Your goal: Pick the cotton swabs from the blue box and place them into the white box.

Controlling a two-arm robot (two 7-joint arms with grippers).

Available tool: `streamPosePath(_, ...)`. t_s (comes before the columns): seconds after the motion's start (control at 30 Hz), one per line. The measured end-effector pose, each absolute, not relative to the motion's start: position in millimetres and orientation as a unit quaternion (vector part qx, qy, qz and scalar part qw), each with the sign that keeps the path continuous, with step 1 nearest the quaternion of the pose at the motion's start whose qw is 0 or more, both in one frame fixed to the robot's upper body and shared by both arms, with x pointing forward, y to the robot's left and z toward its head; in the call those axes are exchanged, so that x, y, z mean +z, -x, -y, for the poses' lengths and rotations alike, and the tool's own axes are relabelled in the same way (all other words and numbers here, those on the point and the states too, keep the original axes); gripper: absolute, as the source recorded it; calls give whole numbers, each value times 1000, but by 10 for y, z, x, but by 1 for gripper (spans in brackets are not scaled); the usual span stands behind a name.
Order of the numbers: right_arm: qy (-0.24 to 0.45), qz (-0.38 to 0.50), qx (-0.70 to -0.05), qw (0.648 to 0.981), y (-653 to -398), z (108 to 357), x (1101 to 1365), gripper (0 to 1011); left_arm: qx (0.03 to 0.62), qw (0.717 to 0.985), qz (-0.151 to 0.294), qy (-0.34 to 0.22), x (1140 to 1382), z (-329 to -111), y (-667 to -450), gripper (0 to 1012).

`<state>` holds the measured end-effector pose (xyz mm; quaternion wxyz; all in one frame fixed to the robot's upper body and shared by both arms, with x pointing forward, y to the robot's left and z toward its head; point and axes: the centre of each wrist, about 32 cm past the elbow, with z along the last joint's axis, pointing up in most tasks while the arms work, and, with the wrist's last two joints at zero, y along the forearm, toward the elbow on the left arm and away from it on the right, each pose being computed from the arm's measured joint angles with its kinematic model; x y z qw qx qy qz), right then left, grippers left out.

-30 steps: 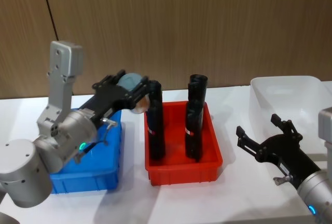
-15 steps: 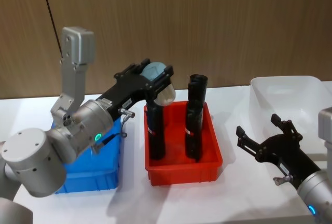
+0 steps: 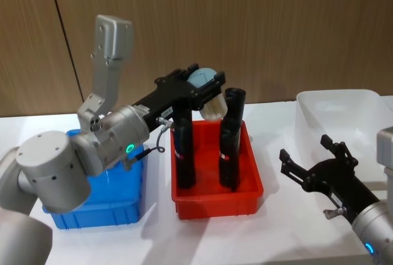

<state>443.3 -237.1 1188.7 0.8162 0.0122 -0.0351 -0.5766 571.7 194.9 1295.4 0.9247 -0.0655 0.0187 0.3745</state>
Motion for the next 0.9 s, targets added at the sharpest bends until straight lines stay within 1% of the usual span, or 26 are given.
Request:
streamPosePath(0.43,-12,35,-577,816,-4433,2371,11887,1002,335,940,-25,61,13123,-1795,-5838,659)
streamPosePath(0.9,-12,35,-577,816,-4433,2371,11887,1002,305,950,-26,62,13243,-1695,-5881,658)
